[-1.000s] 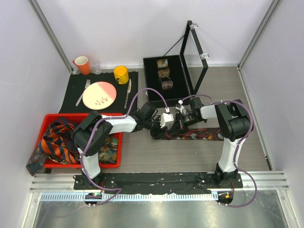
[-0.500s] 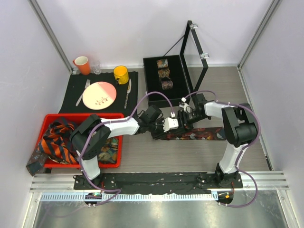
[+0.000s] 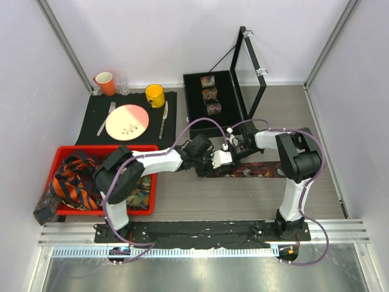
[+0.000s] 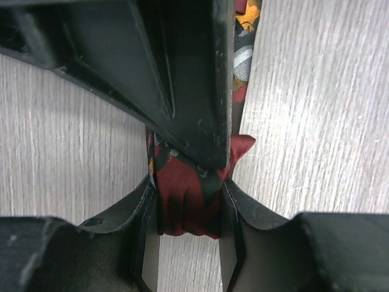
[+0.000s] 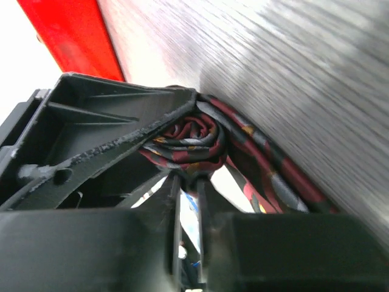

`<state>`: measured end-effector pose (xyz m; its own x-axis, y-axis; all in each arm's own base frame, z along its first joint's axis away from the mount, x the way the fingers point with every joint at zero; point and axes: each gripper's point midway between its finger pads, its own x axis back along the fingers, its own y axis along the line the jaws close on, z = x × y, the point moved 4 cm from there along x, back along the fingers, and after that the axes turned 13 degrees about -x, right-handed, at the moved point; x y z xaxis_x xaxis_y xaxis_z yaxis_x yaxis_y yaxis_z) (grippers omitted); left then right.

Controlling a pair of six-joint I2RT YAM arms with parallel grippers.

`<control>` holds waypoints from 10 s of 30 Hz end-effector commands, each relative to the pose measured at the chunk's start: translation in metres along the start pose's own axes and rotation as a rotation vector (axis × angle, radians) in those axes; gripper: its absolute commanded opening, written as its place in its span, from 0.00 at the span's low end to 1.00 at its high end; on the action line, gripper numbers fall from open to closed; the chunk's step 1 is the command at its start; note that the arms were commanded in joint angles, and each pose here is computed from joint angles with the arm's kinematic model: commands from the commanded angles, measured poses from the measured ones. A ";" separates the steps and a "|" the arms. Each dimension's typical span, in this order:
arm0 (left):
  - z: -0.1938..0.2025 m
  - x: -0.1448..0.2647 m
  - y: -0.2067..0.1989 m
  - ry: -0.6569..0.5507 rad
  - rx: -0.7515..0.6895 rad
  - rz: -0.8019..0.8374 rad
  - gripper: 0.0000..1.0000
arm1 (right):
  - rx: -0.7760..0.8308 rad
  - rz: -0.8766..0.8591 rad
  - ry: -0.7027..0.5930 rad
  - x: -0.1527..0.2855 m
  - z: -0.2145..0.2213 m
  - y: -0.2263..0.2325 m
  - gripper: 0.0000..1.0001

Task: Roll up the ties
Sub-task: Roll the tie at the center of the board.

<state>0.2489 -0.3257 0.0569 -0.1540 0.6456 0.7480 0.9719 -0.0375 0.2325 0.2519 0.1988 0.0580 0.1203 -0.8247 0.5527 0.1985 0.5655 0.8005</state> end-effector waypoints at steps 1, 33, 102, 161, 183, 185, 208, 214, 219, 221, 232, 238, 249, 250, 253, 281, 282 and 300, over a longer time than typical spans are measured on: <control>0.022 -0.003 -0.017 0.079 0.008 0.066 0.20 | 0.040 0.094 -0.079 -0.007 -0.021 -0.018 0.01; -0.032 -0.015 0.011 -0.205 -0.327 0.156 0.78 | -0.053 0.133 -0.009 0.014 -0.018 -0.073 0.01; 0.023 -0.009 -0.014 0.046 0.026 0.130 0.30 | 0.062 0.086 -0.005 -0.003 -0.003 -0.022 0.01; 0.004 -0.015 -0.010 0.009 -0.029 0.092 0.38 | 0.061 0.089 0.007 0.009 -0.015 -0.028 0.14; -0.052 -0.022 0.012 -0.332 -0.002 0.149 0.75 | 0.015 0.294 -0.036 0.027 -0.025 -0.085 0.01; -0.051 -0.028 0.011 -0.319 -0.004 0.149 0.70 | 0.015 0.285 -0.042 0.027 -0.026 -0.084 0.01; 0.002 -0.011 -0.005 0.078 0.045 0.083 0.25 | 0.060 -0.040 -0.051 0.026 -0.011 0.013 0.52; 0.001 -0.012 -0.004 0.072 0.035 0.087 0.32 | 0.055 0.044 -0.051 0.010 -0.019 -0.008 0.35; -0.003 -0.009 -0.012 0.025 0.021 0.153 0.46 | 0.052 0.177 -0.044 0.010 -0.018 -0.036 0.01; -0.005 -0.008 -0.008 0.000 0.028 0.154 0.54 | 0.058 0.212 -0.051 0.014 -0.019 -0.046 0.01; -0.046 -0.013 0.022 -0.200 0.063 0.150 0.75 | 0.034 0.275 -0.078 0.036 -0.024 -0.080 0.01; -0.056 -0.026 0.027 -0.248 0.061 0.153 0.76 | 0.034 0.276 -0.098 0.035 -0.033 -0.081 0.01; -0.047 -0.036 0.015 -0.206 0.030 0.176 0.46 | 0.043 0.227 -0.091 0.035 -0.032 -0.072 0.01; -0.044 -0.033 0.015 -0.186 0.027 0.163 0.37 | 0.049 0.219 -0.094 0.036 -0.034 -0.069 0.01; -0.029 -0.022 0.007 -0.098 0.039 0.173 0.27 | 0.061 0.177 -0.085 0.045 -0.032 -0.052 0.04; -0.016 -0.013 -0.001 0.008 0.045 0.217 0.56 | -0.016 0.187 0.010 0.039 -0.010 -0.057 0.01; -0.017 -0.011 0.004 -0.018 0.056 0.210 0.63 | -0.029 0.202 0.004 0.043 -0.010 -0.065 0.01; -0.069 -0.024 0.029 -0.359 -0.033 0.180 0.80 | -0.096 0.398 -0.049 0.047 -0.033 -0.103 0.01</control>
<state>0.2606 -0.3693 0.0687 0.0671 0.7713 0.6329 0.9871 -0.1439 0.0708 0.2591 0.1257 0.0389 0.1764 -0.7329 0.6571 0.2843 0.6770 0.6788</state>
